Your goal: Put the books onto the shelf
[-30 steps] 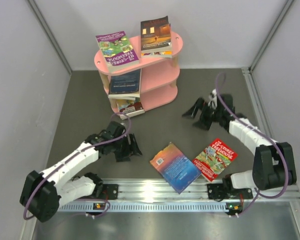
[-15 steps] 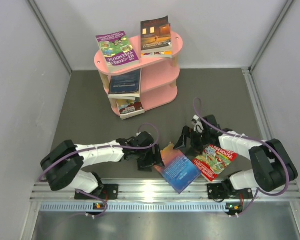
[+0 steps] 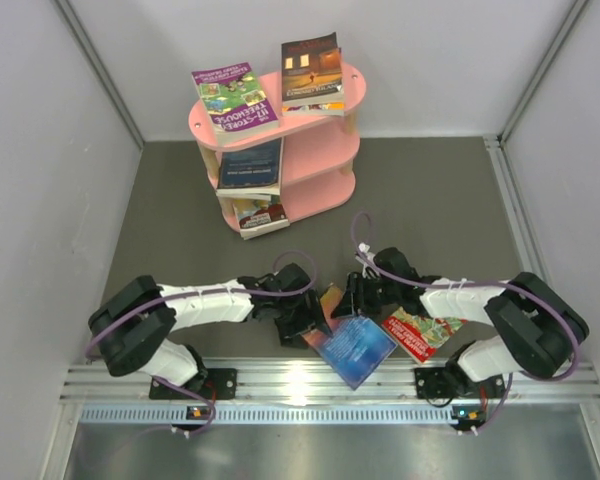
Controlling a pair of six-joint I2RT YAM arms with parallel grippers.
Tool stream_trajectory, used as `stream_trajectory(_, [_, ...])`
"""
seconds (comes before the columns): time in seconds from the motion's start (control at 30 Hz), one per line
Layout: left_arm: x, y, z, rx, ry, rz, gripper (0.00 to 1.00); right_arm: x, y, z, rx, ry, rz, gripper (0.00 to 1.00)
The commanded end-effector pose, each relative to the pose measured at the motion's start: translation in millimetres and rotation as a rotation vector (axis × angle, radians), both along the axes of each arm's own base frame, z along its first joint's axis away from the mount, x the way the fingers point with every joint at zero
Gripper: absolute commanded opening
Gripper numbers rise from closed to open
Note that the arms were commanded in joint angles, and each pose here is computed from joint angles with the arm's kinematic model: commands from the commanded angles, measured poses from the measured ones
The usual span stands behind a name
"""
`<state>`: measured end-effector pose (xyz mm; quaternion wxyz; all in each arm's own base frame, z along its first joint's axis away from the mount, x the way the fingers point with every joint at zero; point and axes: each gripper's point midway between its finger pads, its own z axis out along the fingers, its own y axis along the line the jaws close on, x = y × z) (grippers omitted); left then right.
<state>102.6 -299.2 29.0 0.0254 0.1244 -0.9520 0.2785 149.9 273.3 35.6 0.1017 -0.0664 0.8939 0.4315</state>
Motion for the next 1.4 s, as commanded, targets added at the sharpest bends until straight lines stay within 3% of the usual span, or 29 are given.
stream_trajectory(0.0, [43, 3, -11, 0.05, -0.236, 0.073, 0.77, -81, -6, -11, -0.084, 0.248, 0.161, 0.38])
stream_trajectory(0.17, [48, 32, 29, 0.094, -0.326, 0.117, 0.77, -57, 1, 34, -0.089, 0.149, 0.128, 0.0])
stream_trajectory(0.33, [56, 61, 88, 0.084, -0.449, 0.219, 0.78, -13, 26, 123, 0.073, 0.003, 0.046, 0.0])
stream_trajectory(0.53, [60, 94, 172, -0.006, -0.597, 0.347, 0.82, 55, 31, 272, 0.278, -0.202, -0.04, 0.0])
stream_trajectory(0.57, [59, 97, 177, -0.005, -0.609, 0.342, 0.82, 70, 26, 325, 0.339, -0.3, -0.059, 0.0])
stream_trajectory(0.6, [57, 101, 177, 0.015, -0.606, 0.332, 0.82, 75, 22, 342, 0.344, -0.319, -0.064, 0.0])
stream_trajectory(0.63, [52, 107, 183, 0.035, -0.603, 0.315, 0.82, 101, 7, 433, 0.428, -0.499, -0.084, 0.0])
stream_trajectory(0.7, [49, 111, 180, 0.052, -0.592, 0.31, 0.82, 120, 8, 440, 0.419, -0.501, -0.099, 0.0])
stream_trajectory(0.73, [47, 112, 179, 0.055, -0.583, 0.31, 0.82, 123, -10, 497, 0.473, -0.646, -0.142, 0.0])
stream_trajectory(0.83, [41, 112, 176, 0.04, -0.555, 0.308, 0.8, 152, -30, 566, 0.577, -0.799, -0.205, 0.0])
stream_trajectory(0.87, [40, 112, 175, 0.038, -0.55, 0.309, 0.8, 161, -31, 578, 0.623, -0.813, -0.202, 0.0])
stream_trajectory(0.9, [38, 112, 174, 0.035, -0.538, 0.308, 0.8, 184, -27, 575, 0.677, -0.729, -0.203, 0.0])
stream_trajectory(0.93, [37, 111, 173, 0.033, -0.525, 0.315, 0.79, 188, -35, 600, 0.737, -0.826, -0.203, 0.0])
stream_trajectory(1.0, [35, 109, 173, 0.025, -0.508, 0.312, 0.79, 221, -37, 595, 0.783, -0.792, -0.238, 0.0])
stream_trajectory(1.03, [34, 108, 174, 0.025, -0.503, 0.31, 0.79, 240, -39, 597, 0.822, -0.844, -0.238, 0.0])
stream_trajectory(1.1, [33, 104, 173, 0.022, -0.485, 0.297, 0.78, 252, -40, 605, 0.888, -0.854, -0.259, 0.0])
stream_trajectory(1.37, [32, 90, 162, 0.085, -0.433, 0.212, 0.78, 335, -45, 584, 0.977, -0.884, -0.443, 0.0])
